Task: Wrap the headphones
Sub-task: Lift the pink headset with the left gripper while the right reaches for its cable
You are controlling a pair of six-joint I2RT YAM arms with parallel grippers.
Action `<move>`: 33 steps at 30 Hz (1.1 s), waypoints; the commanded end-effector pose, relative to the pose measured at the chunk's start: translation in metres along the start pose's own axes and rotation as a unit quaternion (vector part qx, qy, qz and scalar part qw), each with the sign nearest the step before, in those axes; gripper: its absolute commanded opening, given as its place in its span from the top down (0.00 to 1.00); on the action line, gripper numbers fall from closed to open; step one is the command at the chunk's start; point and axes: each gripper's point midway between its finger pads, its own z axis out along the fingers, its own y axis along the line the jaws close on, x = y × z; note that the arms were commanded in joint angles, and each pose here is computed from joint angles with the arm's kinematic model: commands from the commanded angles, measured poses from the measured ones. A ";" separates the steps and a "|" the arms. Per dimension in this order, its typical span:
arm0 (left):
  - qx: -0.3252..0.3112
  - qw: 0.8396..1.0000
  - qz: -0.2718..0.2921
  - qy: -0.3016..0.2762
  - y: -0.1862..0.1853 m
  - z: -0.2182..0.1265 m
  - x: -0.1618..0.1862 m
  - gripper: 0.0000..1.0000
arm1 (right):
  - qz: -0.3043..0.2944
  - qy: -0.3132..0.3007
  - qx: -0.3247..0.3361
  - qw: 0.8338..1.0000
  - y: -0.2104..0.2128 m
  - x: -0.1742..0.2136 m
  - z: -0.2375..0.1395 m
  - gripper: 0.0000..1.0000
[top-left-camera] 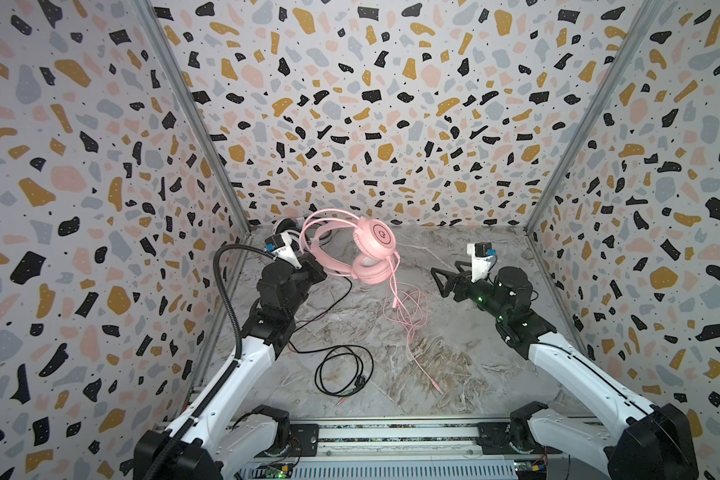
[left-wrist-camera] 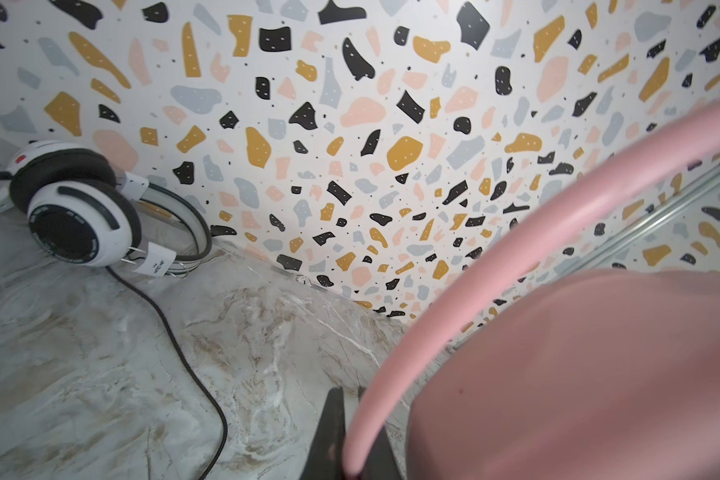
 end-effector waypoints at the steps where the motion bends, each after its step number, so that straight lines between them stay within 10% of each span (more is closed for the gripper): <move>1: 0.002 0.996 -0.053 -0.067 0.006 -0.012 -0.017 1.00 | 0.012 0.013 -0.120 0.993 0.045 -0.003 -0.008 0.05; 16: -0.008 0.991 -0.089 -0.104 0.021 -0.035 -0.019 1.00 | 0.001 0.110 -0.314 0.943 0.113 0.028 -0.024 0.14; 27: 0.017 0.986 -0.119 -0.119 0.014 -0.038 -0.025 1.00 | -0.039 0.233 -0.337 0.911 0.135 0.078 -0.016 0.20; 33: 0.043 0.983 -0.142 -0.109 0.006 -0.033 -0.023 1.00 | -0.045 0.231 -0.313 0.920 0.127 0.080 -0.009 0.24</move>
